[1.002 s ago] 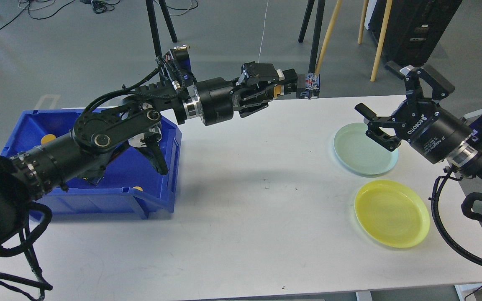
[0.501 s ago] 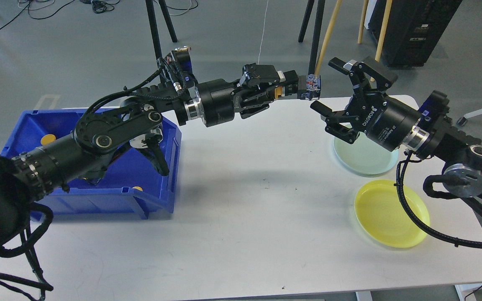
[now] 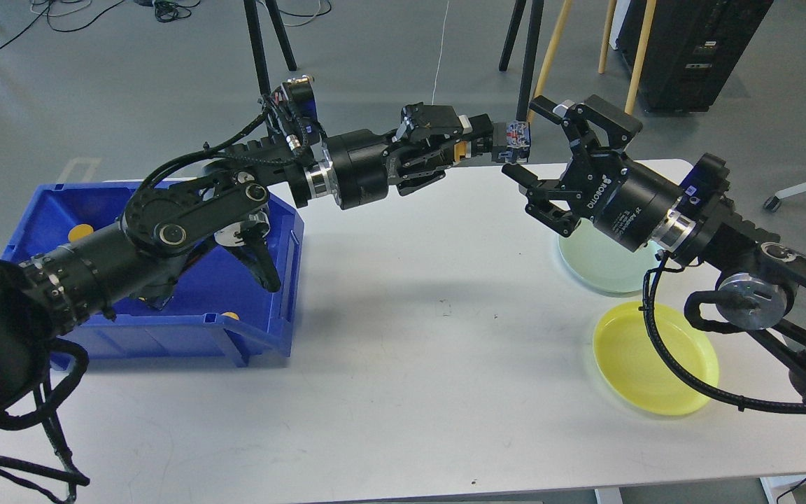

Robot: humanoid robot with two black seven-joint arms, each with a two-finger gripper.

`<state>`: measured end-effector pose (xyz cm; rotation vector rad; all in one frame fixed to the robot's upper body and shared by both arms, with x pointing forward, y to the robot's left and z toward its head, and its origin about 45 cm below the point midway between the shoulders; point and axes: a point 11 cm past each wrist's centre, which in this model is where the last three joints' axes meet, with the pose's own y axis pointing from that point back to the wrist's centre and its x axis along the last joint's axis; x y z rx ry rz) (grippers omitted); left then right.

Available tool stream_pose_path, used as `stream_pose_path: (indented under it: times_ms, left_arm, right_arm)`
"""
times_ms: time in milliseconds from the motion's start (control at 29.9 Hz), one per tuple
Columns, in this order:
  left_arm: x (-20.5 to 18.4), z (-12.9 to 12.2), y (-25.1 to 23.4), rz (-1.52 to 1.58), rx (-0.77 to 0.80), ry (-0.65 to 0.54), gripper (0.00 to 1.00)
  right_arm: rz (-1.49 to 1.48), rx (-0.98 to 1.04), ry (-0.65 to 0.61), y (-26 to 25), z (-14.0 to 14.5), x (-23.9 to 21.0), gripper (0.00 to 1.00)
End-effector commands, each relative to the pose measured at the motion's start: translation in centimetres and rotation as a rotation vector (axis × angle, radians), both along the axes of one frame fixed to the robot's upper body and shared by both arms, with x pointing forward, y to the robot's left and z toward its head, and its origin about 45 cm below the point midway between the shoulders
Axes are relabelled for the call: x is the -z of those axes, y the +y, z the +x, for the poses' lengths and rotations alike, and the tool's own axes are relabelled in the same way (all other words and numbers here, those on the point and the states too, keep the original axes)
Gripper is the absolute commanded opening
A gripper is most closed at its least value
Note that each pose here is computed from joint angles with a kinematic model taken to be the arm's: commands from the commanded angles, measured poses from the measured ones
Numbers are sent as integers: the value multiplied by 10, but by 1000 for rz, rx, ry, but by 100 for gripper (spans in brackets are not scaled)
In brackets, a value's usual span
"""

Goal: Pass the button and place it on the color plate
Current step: 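Grasp the button from the left gripper with the right gripper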

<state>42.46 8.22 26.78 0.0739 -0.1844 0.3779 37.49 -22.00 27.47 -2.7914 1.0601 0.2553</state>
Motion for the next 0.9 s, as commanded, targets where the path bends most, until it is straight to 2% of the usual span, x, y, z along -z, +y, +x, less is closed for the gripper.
stream_pose_path:
  times_ms: [0, 234, 368, 401, 535, 702, 735, 768, 802, 835, 869]
  left_arm:
    - [0, 0, -1, 1, 2, -1, 6]
    - [1, 0, -1, 1, 1, 1, 6]
    - [1, 0, -1, 1, 1, 1, 6]
    - [1, 0, -1, 1, 1, 1, 6]
    - [1, 0, 0, 0, -1, 3, 6]
    - [1, 0, 1, -4, -5, 4, 8]
    - [1, 0, 1, -5, -5, 5, 12]
    - [1, 0, 1, -6, -5, 5, 23]
    - [1, 0, 1, -8, -6, 7, 40]
    - [1, 0, 2, -10, -8, 9, 66]
    - [0, 1, 2, -16, -10, 9, 78]
  right_arm:
    - [-12, -4, -19, 1, 3, -4, 58]
    - [-48, -53, -17, 13, 1, -3, 48]
    - [-58, -52, -18, 16, 3, -2, 20]
    - [-56, -51, -19, 17, 3, -2, 16]
    - [-60, -36, -17, 16, 4, -2, 6]
    - [-61, -16, -18, 11, 5, -2, 3]
    - [-63, -12, -19, 10, 4, -2, 3]
    - [-63, -10, -17, 9, 4, -2, 2]
    - [-64, -9, -15, 9, 4, -1, 2]
    - [-64, -4, -13, 8, 4, 0, 2]
    - [-65, -3, -11, 8, 3, 0, 2]
